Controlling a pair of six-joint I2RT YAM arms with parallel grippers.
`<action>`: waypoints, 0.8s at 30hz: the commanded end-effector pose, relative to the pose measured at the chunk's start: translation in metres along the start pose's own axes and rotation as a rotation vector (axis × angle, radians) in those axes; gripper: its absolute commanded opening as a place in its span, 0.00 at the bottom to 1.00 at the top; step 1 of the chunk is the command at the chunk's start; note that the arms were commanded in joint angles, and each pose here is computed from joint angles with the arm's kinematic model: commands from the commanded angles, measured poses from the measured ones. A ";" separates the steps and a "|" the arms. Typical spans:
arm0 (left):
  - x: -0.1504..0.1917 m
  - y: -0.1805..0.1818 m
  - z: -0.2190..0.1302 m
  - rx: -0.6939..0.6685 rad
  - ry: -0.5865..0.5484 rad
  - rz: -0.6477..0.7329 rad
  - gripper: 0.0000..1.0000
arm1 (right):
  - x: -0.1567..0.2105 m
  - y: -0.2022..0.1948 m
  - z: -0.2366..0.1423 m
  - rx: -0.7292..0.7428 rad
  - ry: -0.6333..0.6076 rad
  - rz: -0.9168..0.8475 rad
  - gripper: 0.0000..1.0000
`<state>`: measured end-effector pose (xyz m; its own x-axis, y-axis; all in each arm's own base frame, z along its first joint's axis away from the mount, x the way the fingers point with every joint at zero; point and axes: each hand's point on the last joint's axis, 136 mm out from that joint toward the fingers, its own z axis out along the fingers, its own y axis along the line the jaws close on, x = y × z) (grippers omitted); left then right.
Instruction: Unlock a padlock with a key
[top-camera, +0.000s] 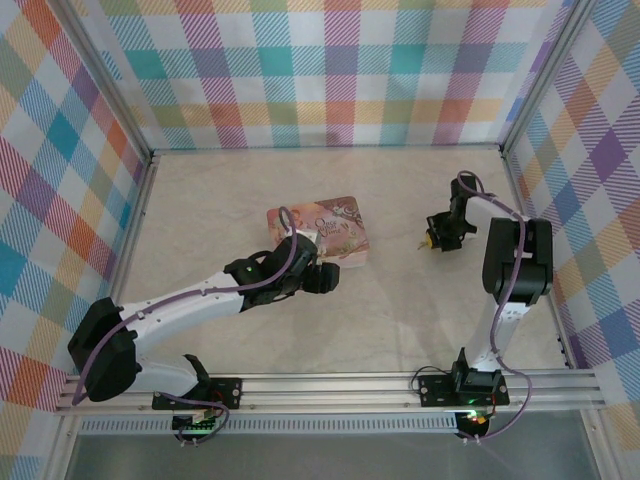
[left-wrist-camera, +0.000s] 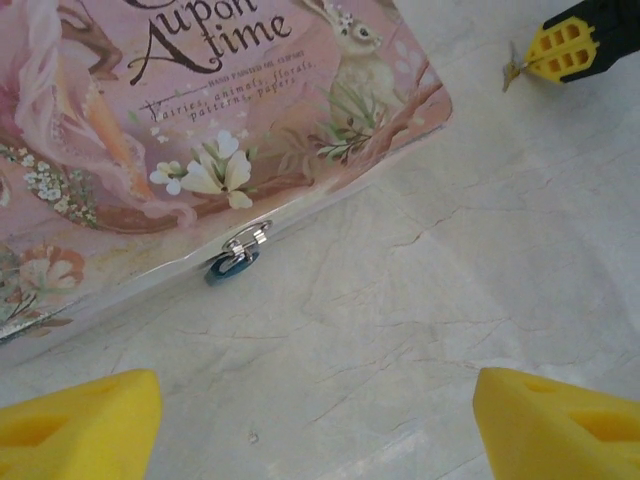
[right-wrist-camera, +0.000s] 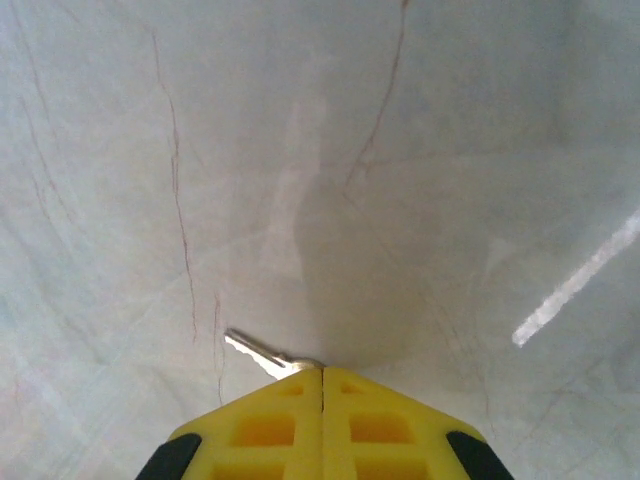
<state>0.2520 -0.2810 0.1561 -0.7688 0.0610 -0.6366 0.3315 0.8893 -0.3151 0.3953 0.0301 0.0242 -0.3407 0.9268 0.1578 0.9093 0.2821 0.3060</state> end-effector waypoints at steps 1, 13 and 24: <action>-0.015 -0.007 -0.014 0.021 -0.071 -0.012 0.82 | 0.013 0.015 -0.022 -0.102 0.020 -0.059 0.00; -0.068 -0.015 -0.038 0.157 -0.169 -0.078 0.83 | 0.074 0.051 -0.103 -0.362 0.080 -0.293 0.00; -0.115 -0.061 -0.054 0.455 -0.164 -0.032 0.74 | 0.175 0.081 -0.192 -0.663 0.255 -0.642 0.00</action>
<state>0.2934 -0.3009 0.2620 -0.7080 -0.0934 -0.7000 0.4504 0.7038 -0.5494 0.3699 0.1428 0.2123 -0.7519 0.6586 0.0295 0.4287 0.4544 0.7809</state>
